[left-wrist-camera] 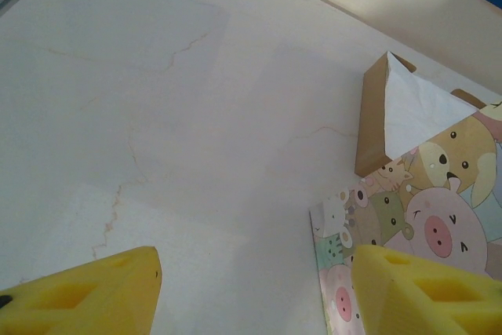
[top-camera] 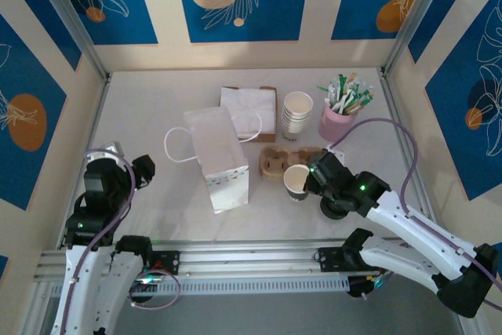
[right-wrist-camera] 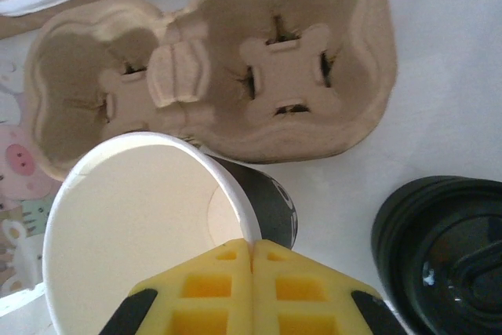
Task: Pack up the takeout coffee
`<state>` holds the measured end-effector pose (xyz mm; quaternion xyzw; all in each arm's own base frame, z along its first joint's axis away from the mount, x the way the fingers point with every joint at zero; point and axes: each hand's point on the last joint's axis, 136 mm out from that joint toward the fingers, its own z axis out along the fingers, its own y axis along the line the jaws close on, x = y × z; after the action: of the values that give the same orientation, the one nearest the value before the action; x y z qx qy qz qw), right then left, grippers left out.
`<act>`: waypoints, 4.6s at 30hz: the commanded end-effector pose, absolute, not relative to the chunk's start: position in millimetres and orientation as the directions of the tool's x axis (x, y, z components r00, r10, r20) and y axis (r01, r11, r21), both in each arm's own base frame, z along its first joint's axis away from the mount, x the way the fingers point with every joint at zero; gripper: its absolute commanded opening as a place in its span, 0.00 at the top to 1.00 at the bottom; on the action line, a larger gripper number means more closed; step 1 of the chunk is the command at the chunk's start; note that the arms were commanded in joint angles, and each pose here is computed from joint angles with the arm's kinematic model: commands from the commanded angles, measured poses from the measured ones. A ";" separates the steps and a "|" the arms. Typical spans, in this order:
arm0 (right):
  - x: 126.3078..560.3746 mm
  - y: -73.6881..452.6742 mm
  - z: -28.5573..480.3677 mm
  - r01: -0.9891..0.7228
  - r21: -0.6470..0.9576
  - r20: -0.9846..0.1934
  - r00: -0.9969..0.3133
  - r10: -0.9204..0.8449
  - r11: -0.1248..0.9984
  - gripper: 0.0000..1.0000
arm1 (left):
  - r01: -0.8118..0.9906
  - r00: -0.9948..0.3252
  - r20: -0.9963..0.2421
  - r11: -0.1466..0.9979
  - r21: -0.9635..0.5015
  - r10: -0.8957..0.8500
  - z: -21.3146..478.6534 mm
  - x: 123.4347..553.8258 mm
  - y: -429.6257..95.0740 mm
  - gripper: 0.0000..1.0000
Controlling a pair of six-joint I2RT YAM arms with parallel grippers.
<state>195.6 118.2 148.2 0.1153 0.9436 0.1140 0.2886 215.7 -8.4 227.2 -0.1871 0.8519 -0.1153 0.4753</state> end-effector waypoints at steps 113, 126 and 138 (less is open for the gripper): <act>162.9 27.5 87.1 0.659 0.109 -0.164 -0.726 0.667 0.744 0.24 | -0.108 -0.606 -0.678 0.887 -0.449 -0.417 200.2 218.0 -39.2 0.30; 165.7 37.3 113.6 0.592 0.193 -0.181 -0.762 0.622 0.782 0.25 | -0.108 -0.605 -0.678 0.887 -0.449 -0.417 200.3 217.7 -39.1 0.30; 174.9 103.0 180.5 0.153 0.234 -0.301 -0.928 0.221 0.960 0.27 | -0.111 -0.606 -0.677 0.887 -0.447 -0.417 199.4 217.9 -38.7 0.30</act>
<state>182.6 90.4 172.9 0.1642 0.9640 0.1152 0.1746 216.1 -39.6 199.6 -0.1503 0.8788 -0.1820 0.4148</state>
